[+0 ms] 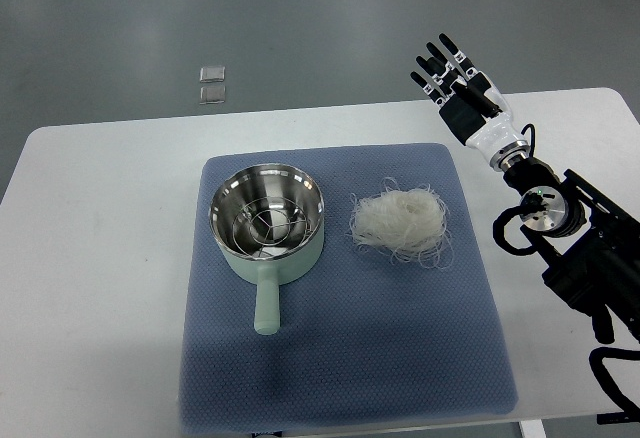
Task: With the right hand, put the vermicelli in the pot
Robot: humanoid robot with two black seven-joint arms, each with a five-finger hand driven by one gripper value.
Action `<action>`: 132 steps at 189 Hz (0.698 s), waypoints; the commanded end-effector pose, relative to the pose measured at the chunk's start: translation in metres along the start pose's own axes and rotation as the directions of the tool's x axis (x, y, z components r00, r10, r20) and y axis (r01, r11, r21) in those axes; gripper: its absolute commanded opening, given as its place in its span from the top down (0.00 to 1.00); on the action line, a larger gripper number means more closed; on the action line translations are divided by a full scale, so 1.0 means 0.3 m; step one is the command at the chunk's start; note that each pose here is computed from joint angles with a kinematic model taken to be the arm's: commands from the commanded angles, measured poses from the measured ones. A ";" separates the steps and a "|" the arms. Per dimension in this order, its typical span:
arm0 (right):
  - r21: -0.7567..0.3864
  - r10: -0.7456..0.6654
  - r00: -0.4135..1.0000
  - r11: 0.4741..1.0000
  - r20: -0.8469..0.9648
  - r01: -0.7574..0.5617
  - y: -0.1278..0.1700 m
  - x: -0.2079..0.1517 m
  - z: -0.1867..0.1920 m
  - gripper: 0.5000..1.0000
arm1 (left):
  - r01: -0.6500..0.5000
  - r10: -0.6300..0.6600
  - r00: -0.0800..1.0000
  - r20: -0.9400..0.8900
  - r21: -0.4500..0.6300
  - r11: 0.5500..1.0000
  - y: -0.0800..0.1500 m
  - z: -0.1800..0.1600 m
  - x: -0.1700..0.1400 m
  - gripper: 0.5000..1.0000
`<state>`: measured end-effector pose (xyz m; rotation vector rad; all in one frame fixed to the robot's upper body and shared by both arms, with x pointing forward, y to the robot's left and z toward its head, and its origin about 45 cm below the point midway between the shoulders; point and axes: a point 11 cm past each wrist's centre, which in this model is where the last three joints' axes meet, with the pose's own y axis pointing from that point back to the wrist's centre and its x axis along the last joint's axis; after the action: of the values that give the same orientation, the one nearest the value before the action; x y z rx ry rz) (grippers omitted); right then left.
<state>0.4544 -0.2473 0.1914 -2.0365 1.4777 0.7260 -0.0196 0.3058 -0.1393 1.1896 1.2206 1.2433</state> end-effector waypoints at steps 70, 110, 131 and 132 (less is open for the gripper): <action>0.001 -0.005 1.000 1.000 -0.013 0.005 -0.007 -0.001 -0.022 0.14 | 0.005 -0.005 1.000 -0.003 0.014 1.000 0.000 -0.005 -0.004 0.00; -0.003 -0.029 0.999 1.000 -0.042 0.029 -0.031 -0.031 -0.045 0.14 | 0.029 -0.029 1.000 0.003 0.016 0.999 0.000 -0.007 -0.030 0.00; -0.053 -0.065 0.986 0.997 -0.152 0.057 -0.052 -0.052 -0.069 0.14 | 0.028 -0.028 1.000 0.001 0.016 0.999 0.000 -0.007 -0.030 0.00; -0.053 -0.065 0.986 0.997 -0.153 0.057 -0.052 -0.052 -0.069 0.14 | 0.028 -0.028 1.000 0.001 0.016 0.999 0.000 -0.007 -0.030 0.00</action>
<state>0.4635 -0.2468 0.2105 -2.1083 1.4695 0.6626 -0.0213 0.2976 -0.1394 1.1823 1.2431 1.2144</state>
